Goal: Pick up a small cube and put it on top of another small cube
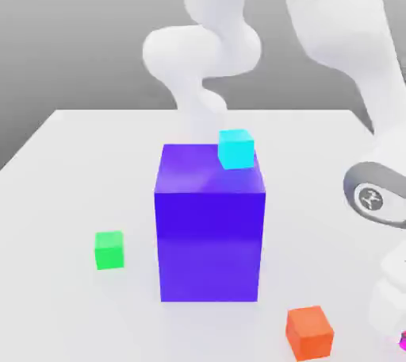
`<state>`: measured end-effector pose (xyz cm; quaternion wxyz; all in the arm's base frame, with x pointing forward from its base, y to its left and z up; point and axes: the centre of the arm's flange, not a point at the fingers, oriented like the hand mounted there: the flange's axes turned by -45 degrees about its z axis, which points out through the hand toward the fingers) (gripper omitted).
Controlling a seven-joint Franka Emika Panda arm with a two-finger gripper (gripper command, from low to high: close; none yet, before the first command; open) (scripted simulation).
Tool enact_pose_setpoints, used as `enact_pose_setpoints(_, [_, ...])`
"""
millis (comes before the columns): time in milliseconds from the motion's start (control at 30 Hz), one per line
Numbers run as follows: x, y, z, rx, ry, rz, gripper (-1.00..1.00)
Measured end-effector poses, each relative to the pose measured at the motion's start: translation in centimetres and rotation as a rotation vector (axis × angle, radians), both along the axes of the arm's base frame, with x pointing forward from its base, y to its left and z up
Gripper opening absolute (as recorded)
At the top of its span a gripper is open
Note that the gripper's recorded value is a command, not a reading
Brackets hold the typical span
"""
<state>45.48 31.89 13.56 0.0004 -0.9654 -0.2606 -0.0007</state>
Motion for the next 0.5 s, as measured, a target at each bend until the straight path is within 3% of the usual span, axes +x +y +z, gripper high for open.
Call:
enact_pose_setpoints(133, [0.0,0.0,-0.2,0.0,0.0,0.0,-1.0])
enact_pose_setpoints(267, [0.1,-0.2,4.7,-0.001,0.004,-0.004,-1.0])
enact_pose_setpoints(500, [3.3,-12.7,5.8,-0.006,0.09,-0.37,-1.0])
